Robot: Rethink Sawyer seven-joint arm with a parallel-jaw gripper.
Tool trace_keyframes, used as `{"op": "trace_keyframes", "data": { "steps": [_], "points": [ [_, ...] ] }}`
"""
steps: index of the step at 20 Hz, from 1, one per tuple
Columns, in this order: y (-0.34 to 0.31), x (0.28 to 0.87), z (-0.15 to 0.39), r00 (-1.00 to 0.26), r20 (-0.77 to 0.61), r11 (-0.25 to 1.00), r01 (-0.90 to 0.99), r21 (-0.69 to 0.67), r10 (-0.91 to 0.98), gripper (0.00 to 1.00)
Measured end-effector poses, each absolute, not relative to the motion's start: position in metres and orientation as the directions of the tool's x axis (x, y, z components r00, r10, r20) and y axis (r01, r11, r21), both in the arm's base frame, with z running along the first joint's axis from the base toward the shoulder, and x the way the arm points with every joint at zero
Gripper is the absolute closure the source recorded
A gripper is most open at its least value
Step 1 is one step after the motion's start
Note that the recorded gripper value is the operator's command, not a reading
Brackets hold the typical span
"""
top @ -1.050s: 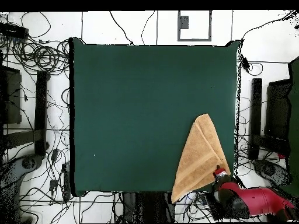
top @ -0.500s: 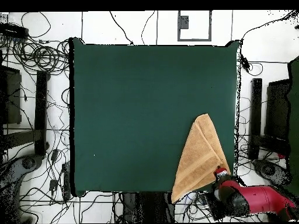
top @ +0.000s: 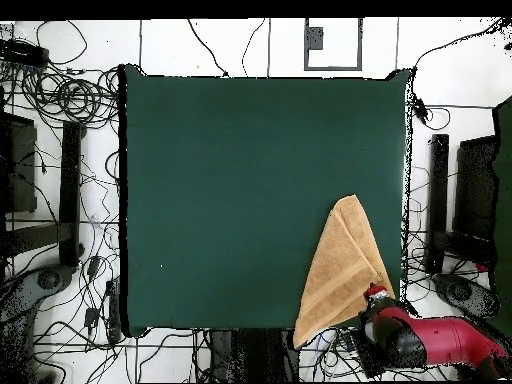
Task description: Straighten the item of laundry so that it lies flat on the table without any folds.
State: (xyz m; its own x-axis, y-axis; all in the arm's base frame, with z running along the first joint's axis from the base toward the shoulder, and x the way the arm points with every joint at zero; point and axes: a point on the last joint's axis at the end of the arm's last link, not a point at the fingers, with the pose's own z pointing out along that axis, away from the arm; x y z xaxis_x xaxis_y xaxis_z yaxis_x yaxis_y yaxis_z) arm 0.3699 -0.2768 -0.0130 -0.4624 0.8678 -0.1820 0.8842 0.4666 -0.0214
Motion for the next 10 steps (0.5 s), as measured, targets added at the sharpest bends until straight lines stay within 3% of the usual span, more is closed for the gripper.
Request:
{"op": "trace_keyframes", "data": {
  "steps": [10],
  "points": [
    [-0.27, 0.387, -0.01, -0.458, -0.182, 0.468, 0.884, 0.012, 0.87, 0.0]
  ]
}}
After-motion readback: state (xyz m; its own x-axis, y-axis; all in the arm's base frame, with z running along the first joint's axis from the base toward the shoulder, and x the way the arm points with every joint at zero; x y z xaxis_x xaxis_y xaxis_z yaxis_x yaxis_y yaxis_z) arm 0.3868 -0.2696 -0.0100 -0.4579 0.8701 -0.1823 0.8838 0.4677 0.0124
